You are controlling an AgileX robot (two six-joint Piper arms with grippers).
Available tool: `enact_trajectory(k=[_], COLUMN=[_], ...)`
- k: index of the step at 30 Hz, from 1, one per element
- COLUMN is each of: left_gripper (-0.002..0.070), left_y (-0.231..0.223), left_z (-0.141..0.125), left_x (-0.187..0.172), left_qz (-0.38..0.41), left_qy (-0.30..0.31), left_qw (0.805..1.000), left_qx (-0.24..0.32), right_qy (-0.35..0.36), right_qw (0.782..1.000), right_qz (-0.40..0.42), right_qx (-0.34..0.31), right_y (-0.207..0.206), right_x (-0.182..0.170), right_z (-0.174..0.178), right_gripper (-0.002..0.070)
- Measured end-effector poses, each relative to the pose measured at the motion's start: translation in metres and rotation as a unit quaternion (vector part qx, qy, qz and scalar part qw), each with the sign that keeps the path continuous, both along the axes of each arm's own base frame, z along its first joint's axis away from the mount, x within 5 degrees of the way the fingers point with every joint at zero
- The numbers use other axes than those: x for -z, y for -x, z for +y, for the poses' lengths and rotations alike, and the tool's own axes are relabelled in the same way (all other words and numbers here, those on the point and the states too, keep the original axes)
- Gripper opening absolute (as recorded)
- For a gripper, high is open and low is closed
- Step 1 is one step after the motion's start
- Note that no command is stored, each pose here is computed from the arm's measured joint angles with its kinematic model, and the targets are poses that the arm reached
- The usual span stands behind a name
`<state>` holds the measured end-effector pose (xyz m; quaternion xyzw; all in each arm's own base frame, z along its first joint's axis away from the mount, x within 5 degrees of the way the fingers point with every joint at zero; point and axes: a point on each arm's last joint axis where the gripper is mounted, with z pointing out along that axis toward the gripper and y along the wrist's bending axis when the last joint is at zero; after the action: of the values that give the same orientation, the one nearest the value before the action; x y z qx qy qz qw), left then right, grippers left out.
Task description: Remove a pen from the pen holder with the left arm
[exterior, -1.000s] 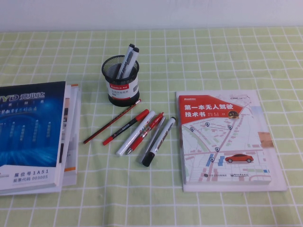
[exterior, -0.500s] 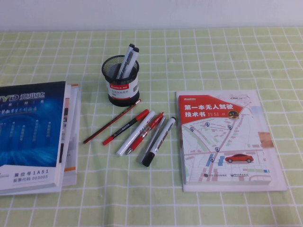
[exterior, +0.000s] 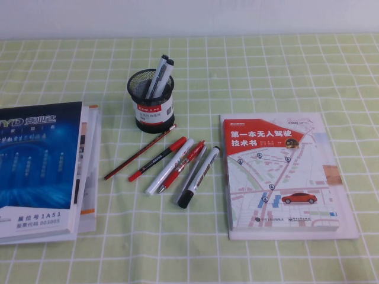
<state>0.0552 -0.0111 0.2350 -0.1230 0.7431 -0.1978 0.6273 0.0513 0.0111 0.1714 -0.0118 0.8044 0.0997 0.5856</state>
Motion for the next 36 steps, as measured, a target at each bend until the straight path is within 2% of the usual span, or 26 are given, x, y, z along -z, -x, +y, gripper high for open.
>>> enact_trajectory(k=[7, 13, 17, 26, 36], left_gripper=[-0.0003, -0.0003, -0.0003, -0.0003, -0.0003], left_y=[-0.022, -0.055, -0.086, -0.155, -0.182], left_z=[-0.007, -0.016, -0.022, -0.045, -0.113], left_x=[-0.04, -0.073, -0.08, -0.06, -0.021], left_qz=[0.094, 0.131, 0.144, 0.14, 0.133], left_qy=[-0.081, -0.142, -0.168, -0.164, -0.232], left_qw=[0.991, 0.974, 0.962, 0.947, 0.919], left_qx=[0.052, 0.121, 0.158, 0.237, 0.291], right_qy=[0.0, 0.0, 0.0, 0.0, 0.0], right_qw=[1.0, 1.0, 1.0, 1.0, 1.0], right_qz=[0.0, 0.0, 0.0, 0.0, 0.0], right_qx=[0.0, 0.0, 0.0, 0.0, 0.0], right_y=[0.0, 0.0, 0.0, 0.0, 0.0], right_x=[0.0, 0.0, 0.0, 0.0, 0.0], right_z=[0.0, 0.0, 0.0, 0.0, 0.0], right_gripper=[-0.0014, -0.0014, -0.0014, -0.0014, -0.0014])
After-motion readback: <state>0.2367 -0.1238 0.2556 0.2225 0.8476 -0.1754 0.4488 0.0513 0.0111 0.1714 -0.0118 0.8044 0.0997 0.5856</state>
